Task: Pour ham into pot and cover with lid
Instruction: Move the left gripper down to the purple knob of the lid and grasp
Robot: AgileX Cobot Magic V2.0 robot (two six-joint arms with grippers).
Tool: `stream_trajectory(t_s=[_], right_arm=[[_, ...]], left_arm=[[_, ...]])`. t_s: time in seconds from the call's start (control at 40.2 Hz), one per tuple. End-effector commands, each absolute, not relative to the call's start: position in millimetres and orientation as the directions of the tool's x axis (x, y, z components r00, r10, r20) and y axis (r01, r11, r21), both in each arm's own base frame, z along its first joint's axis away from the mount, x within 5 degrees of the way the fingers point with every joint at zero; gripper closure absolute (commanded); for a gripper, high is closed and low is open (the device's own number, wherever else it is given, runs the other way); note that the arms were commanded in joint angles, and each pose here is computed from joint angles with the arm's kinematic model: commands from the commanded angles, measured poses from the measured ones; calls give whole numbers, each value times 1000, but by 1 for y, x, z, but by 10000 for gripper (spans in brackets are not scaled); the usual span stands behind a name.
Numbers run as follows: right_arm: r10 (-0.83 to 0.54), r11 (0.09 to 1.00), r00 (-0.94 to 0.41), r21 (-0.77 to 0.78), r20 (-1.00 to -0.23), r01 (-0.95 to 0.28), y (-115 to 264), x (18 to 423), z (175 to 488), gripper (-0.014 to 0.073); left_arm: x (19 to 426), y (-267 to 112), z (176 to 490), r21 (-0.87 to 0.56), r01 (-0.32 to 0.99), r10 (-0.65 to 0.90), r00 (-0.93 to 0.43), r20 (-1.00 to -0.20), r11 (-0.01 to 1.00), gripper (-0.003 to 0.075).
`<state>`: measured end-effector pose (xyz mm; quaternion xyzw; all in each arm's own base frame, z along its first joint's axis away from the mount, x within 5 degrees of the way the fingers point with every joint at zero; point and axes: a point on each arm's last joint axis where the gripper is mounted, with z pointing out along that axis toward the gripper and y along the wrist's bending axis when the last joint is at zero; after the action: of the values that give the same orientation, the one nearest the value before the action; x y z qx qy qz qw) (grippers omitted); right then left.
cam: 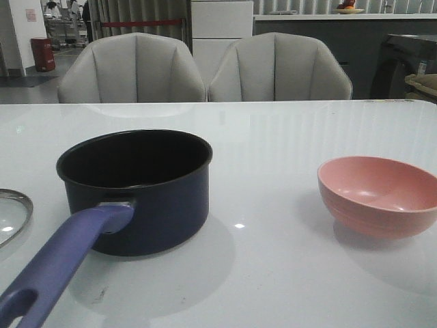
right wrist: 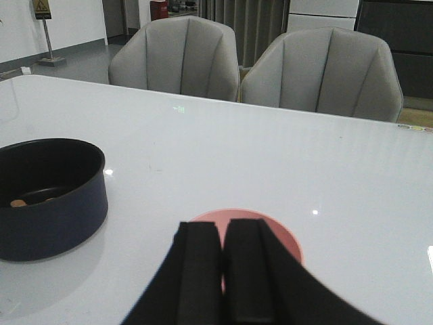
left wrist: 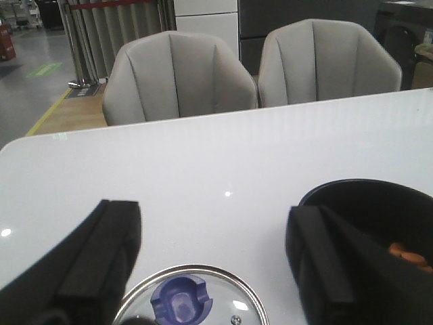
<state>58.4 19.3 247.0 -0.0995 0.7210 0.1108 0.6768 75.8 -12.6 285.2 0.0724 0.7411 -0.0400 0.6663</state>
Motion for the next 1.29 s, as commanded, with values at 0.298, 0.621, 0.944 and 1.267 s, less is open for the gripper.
stream_trajectory(t_s=[0.298,0.621,0.944,1.267], right_arm=[[30,960,27,21,-999,-280,18,58,262,437],[30,960,27,21,-999,-280,18,58,262,437],[30,960,27,21,-999,-280,18,58,262,437],[30,960,27,21,-999,-280,18,58,262,437]], left_arm=[[136,-23,328,-65,174,9,-393,-920,983,46],[217,-16,321,-197,-6,-119,-813,-570,980,50],[281,-21,298,-209,-26,-96,-939,-331,978,50],[313,-17,272,-172,-95,-134,-964,-229,981,50]])
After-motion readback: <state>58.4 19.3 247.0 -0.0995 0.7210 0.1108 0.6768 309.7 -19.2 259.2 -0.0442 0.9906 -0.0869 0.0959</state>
